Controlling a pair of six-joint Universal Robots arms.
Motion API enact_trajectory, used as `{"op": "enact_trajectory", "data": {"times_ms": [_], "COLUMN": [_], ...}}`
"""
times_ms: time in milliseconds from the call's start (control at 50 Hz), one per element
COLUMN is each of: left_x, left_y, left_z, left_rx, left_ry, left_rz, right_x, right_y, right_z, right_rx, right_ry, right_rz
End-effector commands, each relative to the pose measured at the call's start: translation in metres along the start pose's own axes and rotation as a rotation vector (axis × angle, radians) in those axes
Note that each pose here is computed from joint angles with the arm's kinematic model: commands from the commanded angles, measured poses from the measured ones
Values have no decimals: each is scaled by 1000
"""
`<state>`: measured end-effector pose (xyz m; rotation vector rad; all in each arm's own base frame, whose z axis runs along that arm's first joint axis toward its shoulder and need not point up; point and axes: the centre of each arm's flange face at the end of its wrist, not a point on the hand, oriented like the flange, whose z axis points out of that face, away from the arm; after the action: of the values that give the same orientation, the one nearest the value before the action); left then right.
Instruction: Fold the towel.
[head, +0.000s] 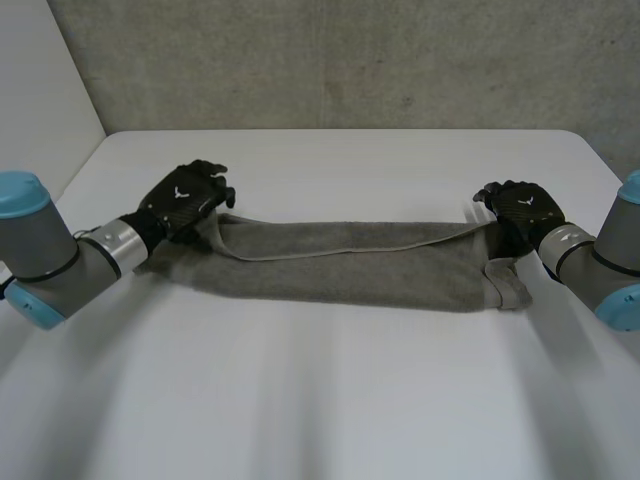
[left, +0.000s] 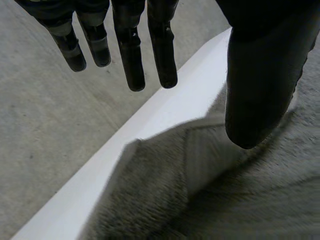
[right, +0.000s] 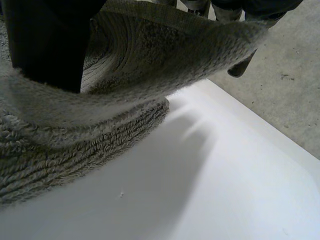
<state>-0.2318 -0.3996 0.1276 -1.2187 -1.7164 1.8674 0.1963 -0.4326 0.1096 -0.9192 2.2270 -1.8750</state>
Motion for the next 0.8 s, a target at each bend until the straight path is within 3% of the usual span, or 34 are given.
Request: {"op": "enact_trajectory", "data": {"times_ms": [20,220,280,320,340,380,440,600,800], "left_x": [5,-1,-13,-43,-43,-63,-61,-24,-19], "left_y": [19,35,34,19,19,7,5,7,9], "left_z": [8,40,51,62,62,66,68,50,7], "left_rx": [-14,34,58,93,93,122,135,90,-20], "left_ry": [2,-61,-129,-319,-320,-466,-461,-299,-304], "left_rz": [62,141,176,234,235,224,199,129,71], "right_x": [-1,-2,-2,-2,-2,-1,-2,-10,-5], "right_y": [0,1,1,1,1,-2,-3,0,-6], "right_z": [0,0,0,0,0,0,0,-5,-12], "right_rx": [1,-4,-4,-3,-3,2,3,-24,-45], "right_ry": [-3,-3,-3,-3,-3,1,-2,-27,-21], "right_rz": [-9,-9,-10,-11,-11,-13,-14,-3,18]}}
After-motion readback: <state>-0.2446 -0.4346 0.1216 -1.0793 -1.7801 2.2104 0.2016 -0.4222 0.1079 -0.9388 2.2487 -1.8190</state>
